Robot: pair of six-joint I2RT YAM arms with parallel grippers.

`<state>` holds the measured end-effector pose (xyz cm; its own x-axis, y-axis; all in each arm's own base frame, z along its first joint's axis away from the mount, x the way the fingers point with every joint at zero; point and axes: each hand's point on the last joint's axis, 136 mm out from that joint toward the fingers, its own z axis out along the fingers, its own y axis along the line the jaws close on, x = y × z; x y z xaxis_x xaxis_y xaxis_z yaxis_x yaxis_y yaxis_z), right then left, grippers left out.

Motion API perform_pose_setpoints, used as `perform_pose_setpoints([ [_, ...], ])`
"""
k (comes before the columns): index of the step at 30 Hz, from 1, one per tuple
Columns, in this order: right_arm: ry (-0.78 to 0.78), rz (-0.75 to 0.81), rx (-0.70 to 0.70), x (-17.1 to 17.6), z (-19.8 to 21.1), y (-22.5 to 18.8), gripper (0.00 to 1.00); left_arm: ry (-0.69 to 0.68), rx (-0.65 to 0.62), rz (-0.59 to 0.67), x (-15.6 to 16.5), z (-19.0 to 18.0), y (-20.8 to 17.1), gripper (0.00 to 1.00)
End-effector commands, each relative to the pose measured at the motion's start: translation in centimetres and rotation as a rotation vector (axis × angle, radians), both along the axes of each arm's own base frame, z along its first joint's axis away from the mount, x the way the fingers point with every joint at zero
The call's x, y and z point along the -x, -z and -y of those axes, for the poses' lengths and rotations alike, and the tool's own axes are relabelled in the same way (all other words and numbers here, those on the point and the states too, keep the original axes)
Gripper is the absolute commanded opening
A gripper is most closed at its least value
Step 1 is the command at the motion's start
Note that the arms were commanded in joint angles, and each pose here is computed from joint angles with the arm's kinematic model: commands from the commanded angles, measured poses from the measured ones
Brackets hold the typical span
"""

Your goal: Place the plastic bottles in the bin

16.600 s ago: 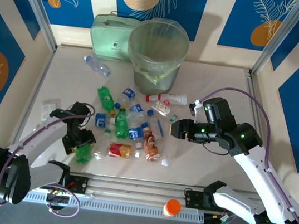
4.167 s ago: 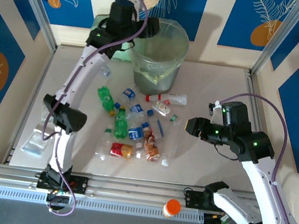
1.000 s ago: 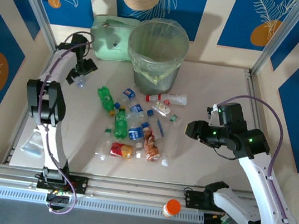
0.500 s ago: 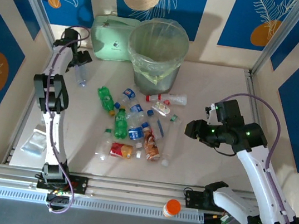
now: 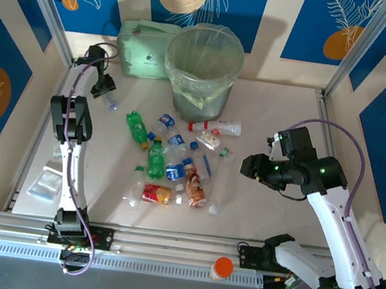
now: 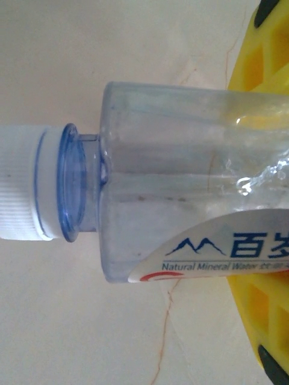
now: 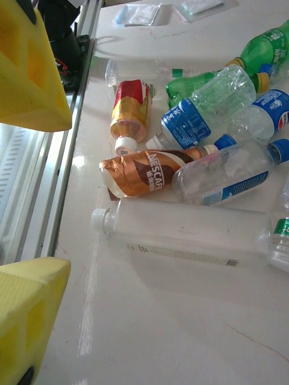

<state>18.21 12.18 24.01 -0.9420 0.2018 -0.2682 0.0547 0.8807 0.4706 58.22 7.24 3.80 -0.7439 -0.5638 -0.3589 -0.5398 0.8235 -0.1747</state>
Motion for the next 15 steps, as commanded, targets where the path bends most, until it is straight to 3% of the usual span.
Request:
perform_pose_setpoints([
  [1,0.011,0.021,-0.02,0.4,0.0,-0.6,0.57,0.028,0.045,-0.027,1.8,2.1,-0.9,0.48],
  [7,0.012,0.056,-0.056,0.7,-0.2,-1.0,0.57,0.036,0.044,0.024,3.9,3.2,-5.1,0.48],
  [15,-0.002,0.105,-0.106,1.1,-0.7,-1.3,0.57,0.066,0.138,0.172,8.1,6.3,-11.9,0.48],
])
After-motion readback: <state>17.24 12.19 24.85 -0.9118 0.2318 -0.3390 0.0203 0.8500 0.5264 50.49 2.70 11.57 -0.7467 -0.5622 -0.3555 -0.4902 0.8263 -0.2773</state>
